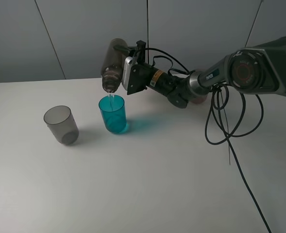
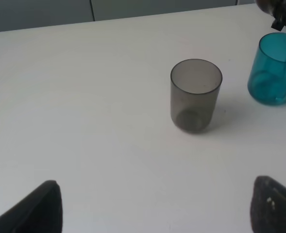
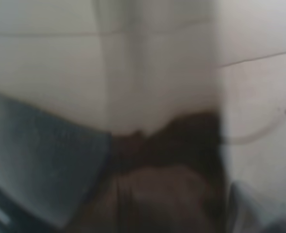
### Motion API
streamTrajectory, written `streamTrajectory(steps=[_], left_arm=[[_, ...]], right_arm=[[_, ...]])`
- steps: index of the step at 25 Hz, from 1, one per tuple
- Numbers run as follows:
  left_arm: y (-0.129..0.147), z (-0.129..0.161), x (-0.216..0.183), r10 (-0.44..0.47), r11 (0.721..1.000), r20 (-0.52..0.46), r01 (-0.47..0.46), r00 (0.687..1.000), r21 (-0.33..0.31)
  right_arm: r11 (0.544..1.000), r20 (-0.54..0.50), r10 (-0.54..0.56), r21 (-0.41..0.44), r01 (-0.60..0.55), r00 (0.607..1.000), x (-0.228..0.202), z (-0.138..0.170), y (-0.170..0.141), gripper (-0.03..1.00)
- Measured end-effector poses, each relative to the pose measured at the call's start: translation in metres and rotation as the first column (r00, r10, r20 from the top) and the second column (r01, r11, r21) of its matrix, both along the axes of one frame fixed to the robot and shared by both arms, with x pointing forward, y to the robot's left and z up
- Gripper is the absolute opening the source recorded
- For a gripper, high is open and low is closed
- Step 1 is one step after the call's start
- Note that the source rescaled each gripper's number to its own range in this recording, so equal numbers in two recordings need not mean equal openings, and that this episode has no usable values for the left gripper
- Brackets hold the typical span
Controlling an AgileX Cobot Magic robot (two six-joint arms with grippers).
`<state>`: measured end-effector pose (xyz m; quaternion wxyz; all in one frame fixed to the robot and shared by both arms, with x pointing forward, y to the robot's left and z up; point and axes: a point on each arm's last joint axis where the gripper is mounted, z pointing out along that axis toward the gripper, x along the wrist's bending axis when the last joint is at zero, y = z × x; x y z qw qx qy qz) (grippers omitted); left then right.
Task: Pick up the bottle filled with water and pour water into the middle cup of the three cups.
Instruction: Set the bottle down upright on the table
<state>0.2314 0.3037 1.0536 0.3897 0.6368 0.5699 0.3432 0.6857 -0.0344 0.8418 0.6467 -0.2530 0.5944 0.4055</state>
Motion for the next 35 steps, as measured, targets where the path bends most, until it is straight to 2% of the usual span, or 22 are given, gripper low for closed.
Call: streamTrajectory(steps=[35], left_arm=[[0.0,0.0,0.0,0.0,1.0,0.0,0.0,1.0,0.0]], right_arm=[[1.0,0.041,0.0,-0.005,0.0,0.999,0.0012,0.0038,0.001,0.19]])
